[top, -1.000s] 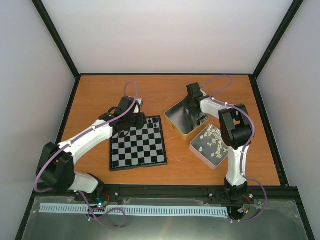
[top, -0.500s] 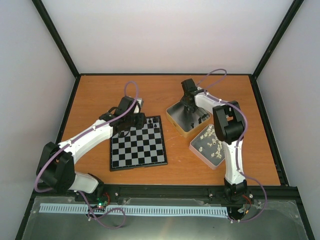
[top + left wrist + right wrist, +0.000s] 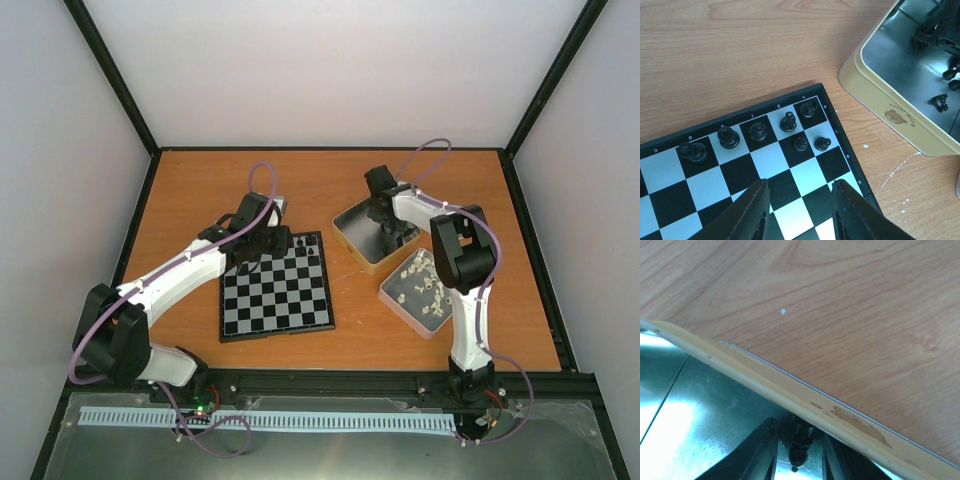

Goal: Set up the chess pieces on the board
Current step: Pick up the chess piece from the storage box.

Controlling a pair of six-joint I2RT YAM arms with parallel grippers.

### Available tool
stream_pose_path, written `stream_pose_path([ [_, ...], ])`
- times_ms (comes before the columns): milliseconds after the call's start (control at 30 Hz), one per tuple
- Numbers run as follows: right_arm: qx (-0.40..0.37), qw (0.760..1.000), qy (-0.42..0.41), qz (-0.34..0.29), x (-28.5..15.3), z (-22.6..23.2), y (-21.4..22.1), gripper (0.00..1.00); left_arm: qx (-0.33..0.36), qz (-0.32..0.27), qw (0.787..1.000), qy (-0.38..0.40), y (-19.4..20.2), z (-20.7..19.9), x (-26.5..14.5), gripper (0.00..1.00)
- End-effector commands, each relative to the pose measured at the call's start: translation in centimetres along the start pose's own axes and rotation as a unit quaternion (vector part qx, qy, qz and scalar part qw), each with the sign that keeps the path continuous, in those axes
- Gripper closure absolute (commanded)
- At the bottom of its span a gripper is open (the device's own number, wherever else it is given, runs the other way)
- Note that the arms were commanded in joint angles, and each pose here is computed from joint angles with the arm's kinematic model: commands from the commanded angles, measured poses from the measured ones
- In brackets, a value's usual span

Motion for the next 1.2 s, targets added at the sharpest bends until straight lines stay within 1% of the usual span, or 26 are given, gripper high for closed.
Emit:
stream_pose_path([
  [0, -0.016, 0.999, -0.010, 0.040, 0.7, -0.4, 0.0, 0.72, 0.001, -0.015, 1.000, 0.000, -0.8, 0.2, 0.0, 0.64],
  [67, -0.016, 0.999, -0.006, 0.049, 1.2, -0.6, 0.2, 0.71, 0.002, -0.017, 1.000, -0.001, -0.8, 0.2, -0.2, 0.65],
  [267, -0.019, 0.998, 0.007, 0.058, 2.3, -1.2, 0.9, 0.78, 0.001, -0.019, 1.000, 0.001, -0.9, 0.1, -0.3, 0.65],
  [433, -0.014, 0.998, 0.010, 0.061, 2.5, -1.4, 1.0, 0.89, 0.001, -0.026, 1.000, 0.002, -1.1, 0.1, -0.6, 0.64],
  [567, -0.012, 0.998, -0.003, 0.056, 1.2, -1.4, 0.6, 0.96, -0.003, -0.029, 1.000, 0.007, -1.1, 0.0, -0.8, 0.64],
  [700, -0.020, 0.997, -0.037, 0.068, -1.0, -1.4, 0.5, 0.97, -0.010, -0.036, 0.999, 0.013, -1.2, -0.1, -1.0, 0.64],
  [800, -0.042, 0.991, -0.095, 0.088, -3.1, -1.2, 0.7, 0.97, -0.020, -0.048, 0.999, 0.015, -1.5, -0.1, -1.3, 0.63],
  [867, -0.068, 0.981, -0.151, 0.101, -4.8, -0.9, 0.9, 0.97, -0.029, -0.057, 0.998, 0.015, -1.8, -0.1, -1.6, 0.63],
  [933, -0.095, 0.965, -0.213, 0.119, -6.9, -0.5, 1.2, 0.97, -0.037, -0.071, 0.997, 0.013, -2.1, -0.1, -2.2, 0.63],
  [1000, -0.123, 0.941, -0.283, 0.137, -8.7, -0.1, 1.8, 0.97, -0.050, -0.093, 0.994, 0.007, -2.4, 0.1, -3.2, 0.60],
  [1067, -0.144, 0.916, -0.348, 0.136, -10.7, 0.0, 2.1, 0.97, -0.063, -0.116, 0.991, -0.002, -2.6, 0.3, -4.5, 0.57],
  [1167, -0.164, 0.884, -0.412, 0.148, -13.1, 0.1, 2.6, 0.97, -0.080, -0.153, 0.985, -0.004, -2.9, 0.5, -6.4, 0.53],
])
Point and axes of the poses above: each gripper's point midway between its finger pads, its own x axis out along the fingers, its own z axis along the line the jaws close on, y = z × x, the point moved 8 cm from there along -x, back along the fingers, and after that the axes turned 13 degrees about x, right-handed, at the moved point
